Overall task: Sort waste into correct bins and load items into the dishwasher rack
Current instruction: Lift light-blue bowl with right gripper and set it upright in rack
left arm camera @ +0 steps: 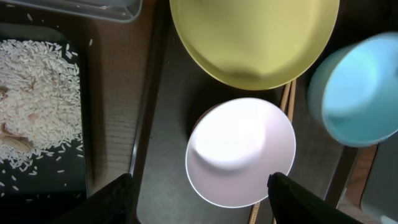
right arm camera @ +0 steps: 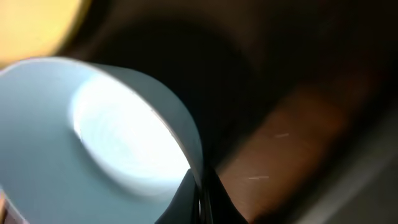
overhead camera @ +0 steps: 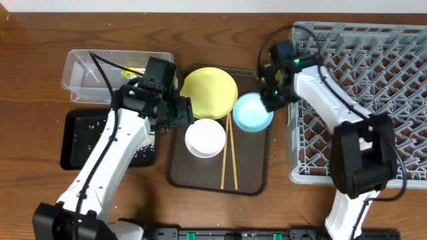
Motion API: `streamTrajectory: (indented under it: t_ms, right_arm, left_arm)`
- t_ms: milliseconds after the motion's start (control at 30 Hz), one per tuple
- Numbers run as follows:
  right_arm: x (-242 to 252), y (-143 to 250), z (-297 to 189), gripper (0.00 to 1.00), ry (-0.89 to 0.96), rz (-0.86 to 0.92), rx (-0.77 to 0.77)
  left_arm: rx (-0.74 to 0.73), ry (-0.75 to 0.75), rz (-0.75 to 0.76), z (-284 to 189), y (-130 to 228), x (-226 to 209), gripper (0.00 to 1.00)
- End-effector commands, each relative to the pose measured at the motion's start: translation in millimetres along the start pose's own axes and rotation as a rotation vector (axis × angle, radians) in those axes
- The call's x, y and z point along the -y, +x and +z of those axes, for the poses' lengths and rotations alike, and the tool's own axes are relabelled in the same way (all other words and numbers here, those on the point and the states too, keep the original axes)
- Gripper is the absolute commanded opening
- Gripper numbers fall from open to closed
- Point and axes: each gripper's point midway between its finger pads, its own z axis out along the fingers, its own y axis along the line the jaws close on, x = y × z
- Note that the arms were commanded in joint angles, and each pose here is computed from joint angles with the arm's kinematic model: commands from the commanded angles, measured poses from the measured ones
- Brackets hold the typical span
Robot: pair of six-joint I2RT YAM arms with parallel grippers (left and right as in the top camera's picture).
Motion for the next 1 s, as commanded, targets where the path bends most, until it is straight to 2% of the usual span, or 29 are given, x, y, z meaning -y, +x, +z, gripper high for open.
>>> streamTrajectory:
  t_ms: [0, 167, 233, 333, 433, 533, 667, 967]
  right_arm:
    - [31, -50, -89, 0.01, 0.132, 0.027, 0.268]
    - [84, -86, -180, 0.01, 0.393, 0.095, 0.566]
    - [107, -92, -202, 0.01, 0.512, 0.109, 0.623]
    - [140, -91, -225, 0.01, 0.709, 0.128, 0.640]
    - [182, -75, -253, 0.01, 0.987, 0.271, 0.629]
    - [206, -62, -272, 0.01, 1.182, 0.395, 0.621]
    - [222, -53, -268, 0.01, 1.304, 0.468, 0.578]
    - [247, -48, -195, 0.01, 1.356, 0.427, 0.380]
  left_arm:
    - [0.011, -0.014, -0.007, -2, -4, -2, 0.71]
    - [0.012, -0.014, -0.007, -2, -4, -2, 0.71]
    - [0.012, -0.014, -0.007, -2, -4, -2, 0.71]
    - [0.012, -0.014, -0.007, -2, -4, -2, 0.71]
    - [0.012, -0.014, -0.007, -2, -4, -2, 0.71]
    - [0.012, -0.014, -0.006, -2, -4, -2, 0.71]
    - [0.012, -0.014, -0.007, -2, -4, -2, 0.71]
    - [0.011, -0.014, -0.007, -2, -4, -2, 0.71]
